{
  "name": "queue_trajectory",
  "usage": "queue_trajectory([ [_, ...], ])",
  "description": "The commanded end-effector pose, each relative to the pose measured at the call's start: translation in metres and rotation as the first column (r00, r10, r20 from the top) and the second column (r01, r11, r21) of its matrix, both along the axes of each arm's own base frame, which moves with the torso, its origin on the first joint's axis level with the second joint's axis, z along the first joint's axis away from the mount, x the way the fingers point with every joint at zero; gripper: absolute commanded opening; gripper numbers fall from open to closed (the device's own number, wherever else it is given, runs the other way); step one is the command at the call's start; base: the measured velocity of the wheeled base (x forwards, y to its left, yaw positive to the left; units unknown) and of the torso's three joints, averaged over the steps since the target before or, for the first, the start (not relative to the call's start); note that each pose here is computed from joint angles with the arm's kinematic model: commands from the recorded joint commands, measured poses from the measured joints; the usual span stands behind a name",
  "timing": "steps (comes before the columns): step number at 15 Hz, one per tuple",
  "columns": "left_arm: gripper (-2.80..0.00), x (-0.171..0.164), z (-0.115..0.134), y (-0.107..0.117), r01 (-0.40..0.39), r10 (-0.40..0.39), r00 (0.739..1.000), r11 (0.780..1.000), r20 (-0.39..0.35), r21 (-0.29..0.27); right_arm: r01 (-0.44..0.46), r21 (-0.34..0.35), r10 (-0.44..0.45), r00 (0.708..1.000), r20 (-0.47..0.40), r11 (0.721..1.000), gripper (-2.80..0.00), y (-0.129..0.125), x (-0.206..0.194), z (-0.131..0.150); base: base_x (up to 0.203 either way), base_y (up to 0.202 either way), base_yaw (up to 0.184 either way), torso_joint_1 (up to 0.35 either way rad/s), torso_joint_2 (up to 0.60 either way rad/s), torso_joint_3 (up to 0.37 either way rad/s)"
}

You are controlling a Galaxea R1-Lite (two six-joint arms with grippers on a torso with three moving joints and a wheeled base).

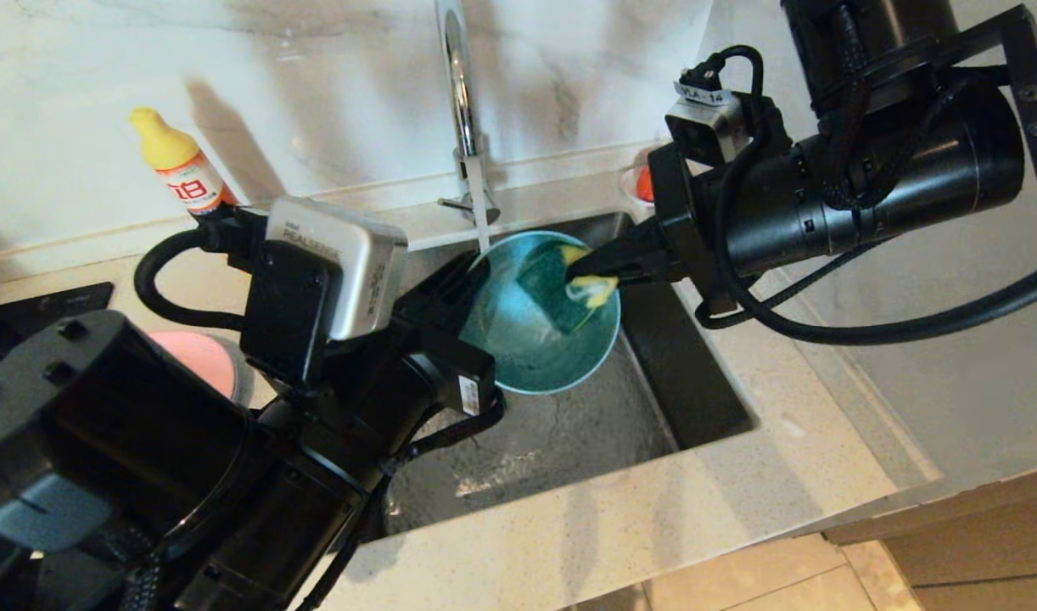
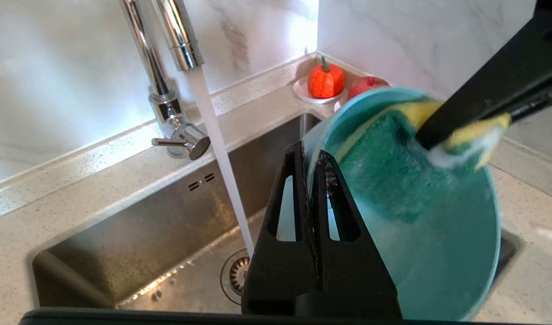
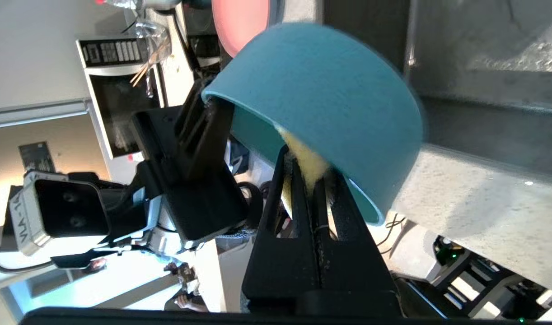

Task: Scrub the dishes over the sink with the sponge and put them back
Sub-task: Wipe the bowl

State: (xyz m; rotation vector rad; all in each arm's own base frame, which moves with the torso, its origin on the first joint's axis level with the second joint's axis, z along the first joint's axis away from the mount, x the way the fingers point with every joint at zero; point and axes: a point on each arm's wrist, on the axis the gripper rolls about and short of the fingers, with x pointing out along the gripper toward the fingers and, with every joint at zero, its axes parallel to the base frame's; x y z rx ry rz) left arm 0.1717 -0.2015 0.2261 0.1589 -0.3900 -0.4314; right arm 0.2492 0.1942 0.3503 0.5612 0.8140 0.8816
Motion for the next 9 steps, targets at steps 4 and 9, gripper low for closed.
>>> queue_trajectory([
  [4, -2.8, 0.001, -0.004, 0.0, -0.008, 0.008, 1.0, 1.0, -0.009, 0.005, 0.012, 0.023, -0.013, 0.999, 0.033, 1.0, -2.8, -0.012, -0.008, 0.012, 0.0, 0.0, 0.0, 0.0, 0.0, 0.0],
  [9, -2.8, 0.01, -0.006, 0.0, -0.034, 0.034, 0.999, 0.999, -0.018, 0.0, 0.01, 0.023, -0.011, 0.999, 0.034, 1.0, -2.8, -0.017, -0.016, 0.017, 0.0, 0.0, 0.0, 0.0, 0.0, 0.0],
])
